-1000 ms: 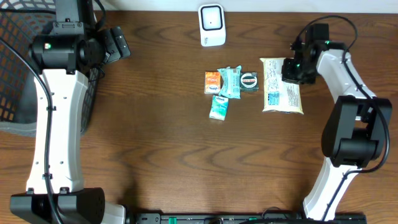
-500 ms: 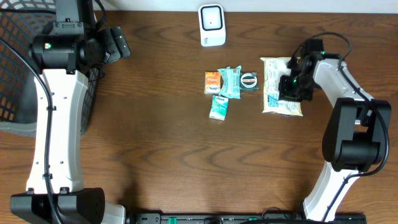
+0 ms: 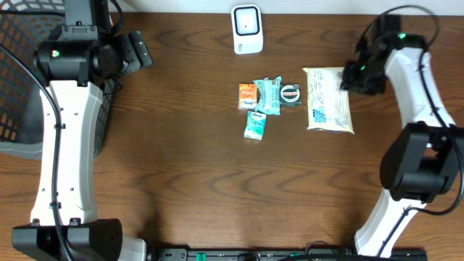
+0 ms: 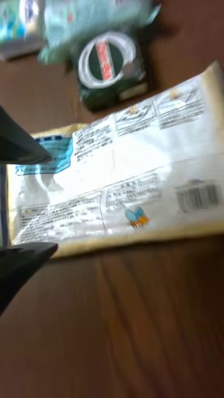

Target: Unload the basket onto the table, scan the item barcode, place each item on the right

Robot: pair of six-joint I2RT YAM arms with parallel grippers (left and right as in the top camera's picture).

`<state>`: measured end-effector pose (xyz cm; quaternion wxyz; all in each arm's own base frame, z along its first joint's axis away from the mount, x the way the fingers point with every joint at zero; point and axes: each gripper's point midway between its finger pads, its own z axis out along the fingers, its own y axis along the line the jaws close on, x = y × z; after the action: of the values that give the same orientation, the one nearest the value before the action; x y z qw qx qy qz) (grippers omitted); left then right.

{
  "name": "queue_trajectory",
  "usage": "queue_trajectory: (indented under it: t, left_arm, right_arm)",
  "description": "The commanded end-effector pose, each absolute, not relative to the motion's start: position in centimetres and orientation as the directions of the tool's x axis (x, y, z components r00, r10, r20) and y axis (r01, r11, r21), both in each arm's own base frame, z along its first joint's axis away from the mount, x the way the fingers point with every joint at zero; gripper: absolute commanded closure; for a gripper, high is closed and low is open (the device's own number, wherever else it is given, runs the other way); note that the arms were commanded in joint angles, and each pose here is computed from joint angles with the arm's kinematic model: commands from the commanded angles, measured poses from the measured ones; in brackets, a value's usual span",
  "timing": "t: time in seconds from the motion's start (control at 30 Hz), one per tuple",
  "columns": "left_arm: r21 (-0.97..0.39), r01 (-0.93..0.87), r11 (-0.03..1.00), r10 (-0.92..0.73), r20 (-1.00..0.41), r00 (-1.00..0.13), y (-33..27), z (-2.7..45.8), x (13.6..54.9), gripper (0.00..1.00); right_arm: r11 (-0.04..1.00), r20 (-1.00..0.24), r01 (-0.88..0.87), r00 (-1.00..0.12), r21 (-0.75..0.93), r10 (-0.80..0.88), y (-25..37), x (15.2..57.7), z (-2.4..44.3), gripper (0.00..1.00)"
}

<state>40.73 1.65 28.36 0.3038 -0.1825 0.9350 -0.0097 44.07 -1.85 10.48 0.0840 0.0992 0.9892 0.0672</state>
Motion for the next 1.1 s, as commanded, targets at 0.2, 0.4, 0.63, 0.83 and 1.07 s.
queue_trajectory:
  t: [0.2, 0.4, 0.63, 0.83, 1.07]
  left_arm:
    - [-0.118, -0.345, 0.931, -0.348, -0.569, -0.745, 1.9, 28.4, 40.7, 0.02]
    - [-0.118, -0.345, 0.931, -0.348, -0.569, -0.745, 1.9, 28.4, 40.7, 0.02]
    - [-0.118, -0.345, 0.931, -0.348, -0.569, -0.745, 1.9, 28.4, 40.7, 0.02]
    - [-0.118, -0.345, 0.931, -0.348, -0.569, -0.745, 1.9, 28.4, 40.7, 0.02]
    - [-0.118, -0.345, 0.931, -0.348, -0.569, -0.745, 1.9, 28.4, 40.7, 0.02]
  right_arm:
    - [0.928, 0.005, 0.124, -0.991, 0.352, 0.131, 5.2, 40.7, 9.5, 0.90]
    - [0.931, 0.013, 0.135, -0.990, 0.339, 0.138, 9.3, 40.1, 5.4, 0.94]
    - [0.961, 0.064, 0.263, -0.964, 0.088, 0.258, 6.9, 36.9, 1.1, 0.97]
    - [0.910, -0.095, 0.391, -0.920, -0.134, 0.381, -0.5, 39.1, 2.0, 0.91]
    - [0.881, -0.306, 0.473, -0.839, -0.004, 0.450, -6.3, 46.2, 9.0, 0.65]
